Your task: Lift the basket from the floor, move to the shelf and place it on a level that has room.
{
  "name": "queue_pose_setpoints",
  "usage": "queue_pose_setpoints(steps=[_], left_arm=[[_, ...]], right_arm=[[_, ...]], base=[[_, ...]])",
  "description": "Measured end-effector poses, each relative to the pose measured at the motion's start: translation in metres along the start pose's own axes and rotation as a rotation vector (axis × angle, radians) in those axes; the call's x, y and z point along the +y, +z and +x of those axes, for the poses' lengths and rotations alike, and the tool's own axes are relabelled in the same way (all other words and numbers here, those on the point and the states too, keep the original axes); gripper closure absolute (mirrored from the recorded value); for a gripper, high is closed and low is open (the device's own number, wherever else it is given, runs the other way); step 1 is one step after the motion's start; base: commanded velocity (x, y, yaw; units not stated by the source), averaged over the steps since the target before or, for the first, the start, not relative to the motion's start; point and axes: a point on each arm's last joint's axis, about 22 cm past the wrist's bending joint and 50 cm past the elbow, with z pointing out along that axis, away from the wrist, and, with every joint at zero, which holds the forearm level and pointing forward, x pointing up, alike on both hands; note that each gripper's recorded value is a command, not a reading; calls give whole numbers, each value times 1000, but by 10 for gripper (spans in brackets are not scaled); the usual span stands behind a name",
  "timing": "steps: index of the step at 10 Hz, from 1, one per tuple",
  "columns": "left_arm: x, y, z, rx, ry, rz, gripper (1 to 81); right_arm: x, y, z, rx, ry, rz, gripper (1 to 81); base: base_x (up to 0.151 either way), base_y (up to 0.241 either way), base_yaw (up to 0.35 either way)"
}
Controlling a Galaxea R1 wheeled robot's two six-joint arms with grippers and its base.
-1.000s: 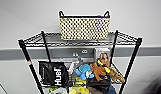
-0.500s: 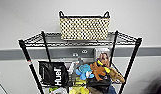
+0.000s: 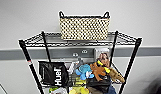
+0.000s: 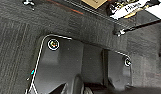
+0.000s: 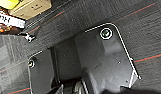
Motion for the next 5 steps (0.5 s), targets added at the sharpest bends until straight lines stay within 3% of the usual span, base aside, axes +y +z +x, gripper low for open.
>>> queue_pose_setpoints(steps=[2,5], left_arm=[[-23,5,-5,7,13,66,10],[-12,25,-30,-7,37,87,10]], right_arm=[[7,11,-5,13,-10,-44,10],[18,23,-32,6,-19,-104,10]], base=[[0,0,0],[0,0,0]])
